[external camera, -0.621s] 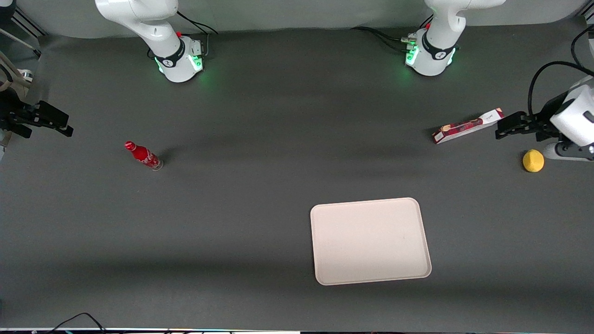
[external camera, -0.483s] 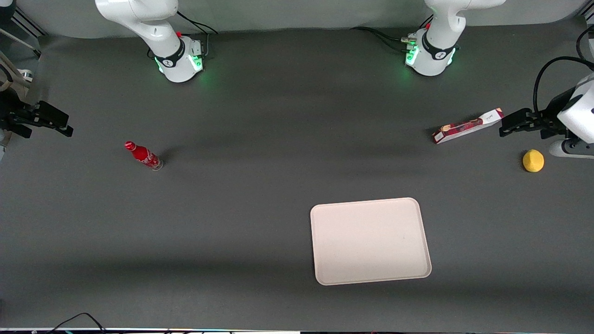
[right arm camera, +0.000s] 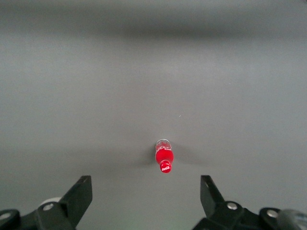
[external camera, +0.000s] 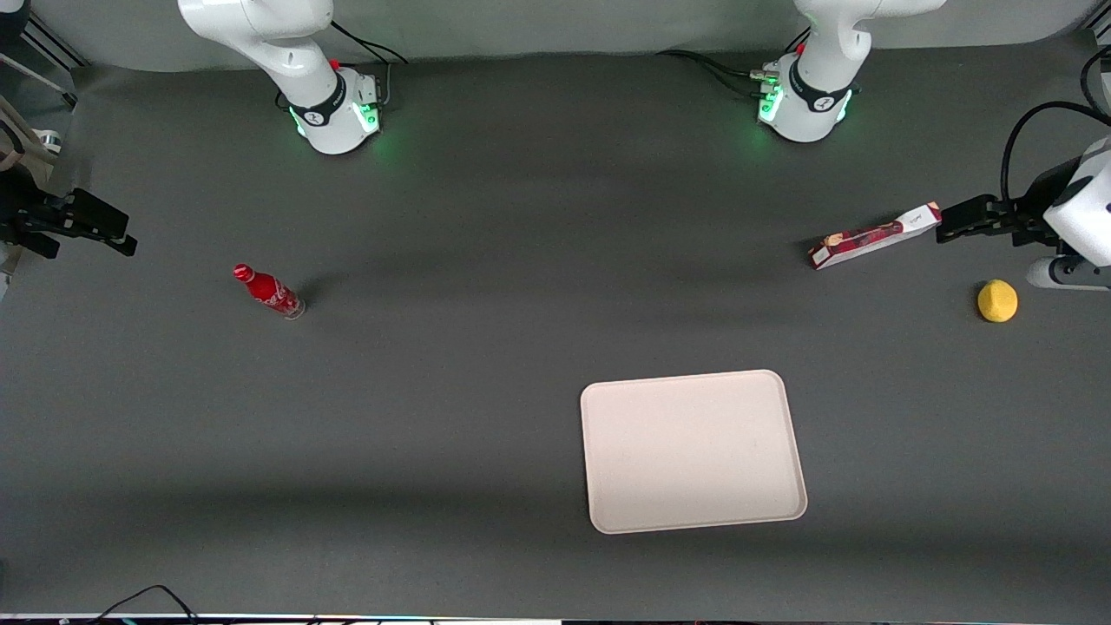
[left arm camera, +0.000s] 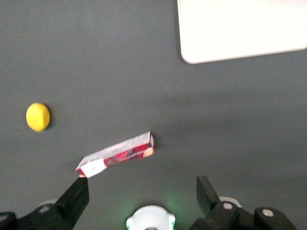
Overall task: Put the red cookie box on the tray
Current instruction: 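Move the left gripper down over the red plaid cookie box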
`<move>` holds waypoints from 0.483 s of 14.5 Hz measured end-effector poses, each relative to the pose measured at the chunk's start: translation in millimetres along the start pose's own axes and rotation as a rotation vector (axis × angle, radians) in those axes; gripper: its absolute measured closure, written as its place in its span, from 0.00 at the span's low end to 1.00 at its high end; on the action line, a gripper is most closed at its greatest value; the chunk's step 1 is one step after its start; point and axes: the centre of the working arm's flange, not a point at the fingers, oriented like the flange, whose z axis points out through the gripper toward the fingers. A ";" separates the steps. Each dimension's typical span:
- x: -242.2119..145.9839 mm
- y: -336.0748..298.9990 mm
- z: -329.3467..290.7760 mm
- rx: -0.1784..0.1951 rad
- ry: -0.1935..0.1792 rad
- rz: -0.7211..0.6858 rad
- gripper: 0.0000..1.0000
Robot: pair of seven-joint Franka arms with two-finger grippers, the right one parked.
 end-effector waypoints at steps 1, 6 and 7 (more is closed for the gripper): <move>-3.6 -12.2 1.0 -0.002 -0.022 0.047 0.00; -24.7 -130.4 50.3 -0.053 -0.146 0.497 0.00; -25.6 -144.4 74.0 -0.078 -0.161 0.558 0.00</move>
